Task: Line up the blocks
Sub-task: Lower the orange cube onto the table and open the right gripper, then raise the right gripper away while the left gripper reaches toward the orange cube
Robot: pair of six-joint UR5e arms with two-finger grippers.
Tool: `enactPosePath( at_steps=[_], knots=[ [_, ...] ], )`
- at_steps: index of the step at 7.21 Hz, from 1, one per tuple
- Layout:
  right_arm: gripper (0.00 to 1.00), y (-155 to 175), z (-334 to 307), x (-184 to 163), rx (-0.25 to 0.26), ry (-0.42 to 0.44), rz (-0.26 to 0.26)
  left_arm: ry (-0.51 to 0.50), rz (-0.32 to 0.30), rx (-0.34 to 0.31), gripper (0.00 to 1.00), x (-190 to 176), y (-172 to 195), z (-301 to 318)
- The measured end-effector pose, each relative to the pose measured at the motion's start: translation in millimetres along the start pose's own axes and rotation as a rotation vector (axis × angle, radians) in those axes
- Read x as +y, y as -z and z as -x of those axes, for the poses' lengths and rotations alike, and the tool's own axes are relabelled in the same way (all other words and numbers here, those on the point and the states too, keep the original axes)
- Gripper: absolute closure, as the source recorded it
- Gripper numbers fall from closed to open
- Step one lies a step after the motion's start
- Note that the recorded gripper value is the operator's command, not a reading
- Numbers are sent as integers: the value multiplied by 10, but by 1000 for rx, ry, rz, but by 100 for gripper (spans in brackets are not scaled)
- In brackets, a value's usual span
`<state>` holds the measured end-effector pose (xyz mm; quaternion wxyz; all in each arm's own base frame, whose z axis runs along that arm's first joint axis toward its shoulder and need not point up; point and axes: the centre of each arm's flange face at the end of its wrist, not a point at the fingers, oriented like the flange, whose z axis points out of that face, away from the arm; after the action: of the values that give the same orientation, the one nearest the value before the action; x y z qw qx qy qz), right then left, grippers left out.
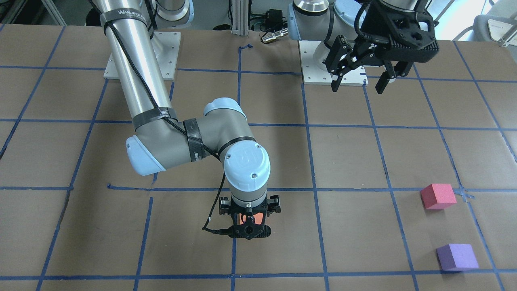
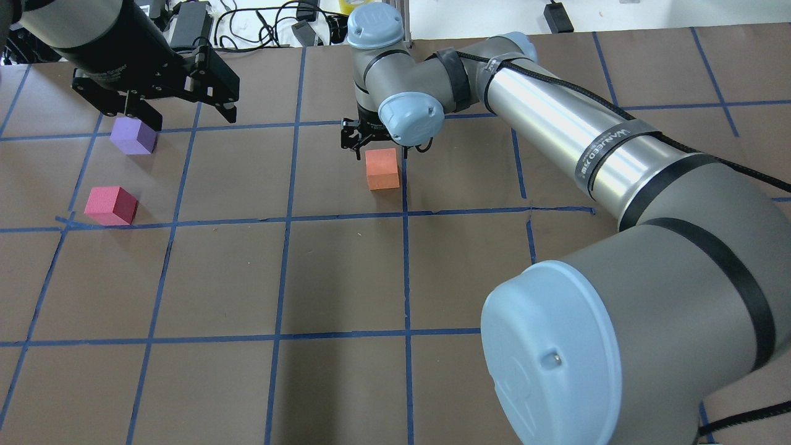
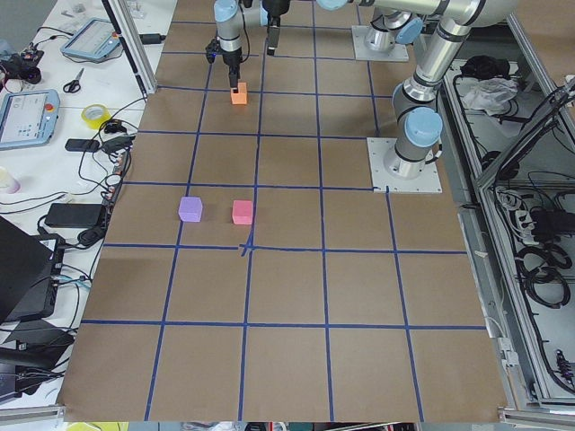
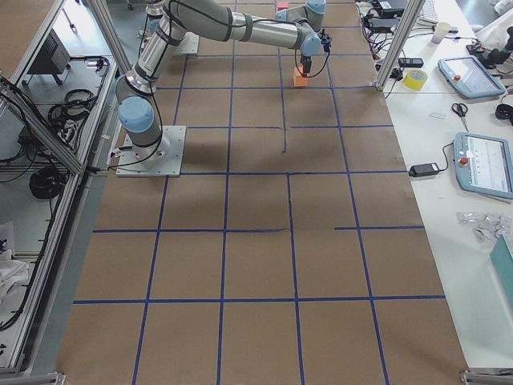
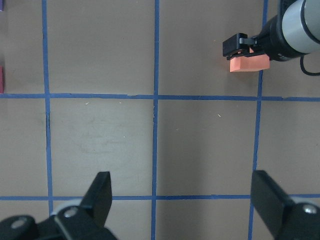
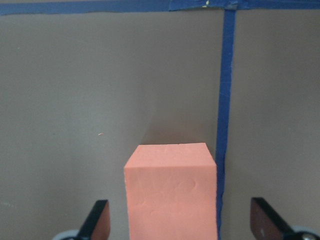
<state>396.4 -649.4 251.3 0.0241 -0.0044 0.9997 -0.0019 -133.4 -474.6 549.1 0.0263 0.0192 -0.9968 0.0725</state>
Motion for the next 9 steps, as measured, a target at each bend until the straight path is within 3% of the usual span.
enactPosePath(
  at_steps=[2, 4, 5, 7, 9],
  knots=[
    [0, 521, -325, 34, 5, -16, 4, -1, 8, 2, 0, -8, -31, -8],
    [0, 1097, -849, 108, 12, 40, 24, -4, 42, 3, 0, -48, -245, -9],
    [0, 1405, -1077, 233, 11, 59, 11, 0, 65, 3, 0, -56, -401, 5],
    [0, 1966, -1425, 748, 8, 56, -25, 10, 138, 1, 0, -70, -868, 30],
    [0, 2279, -1792, 1155, 6, 45, -52, 14, 179, -2, 0, -133, -1346, 53]
  ],
)
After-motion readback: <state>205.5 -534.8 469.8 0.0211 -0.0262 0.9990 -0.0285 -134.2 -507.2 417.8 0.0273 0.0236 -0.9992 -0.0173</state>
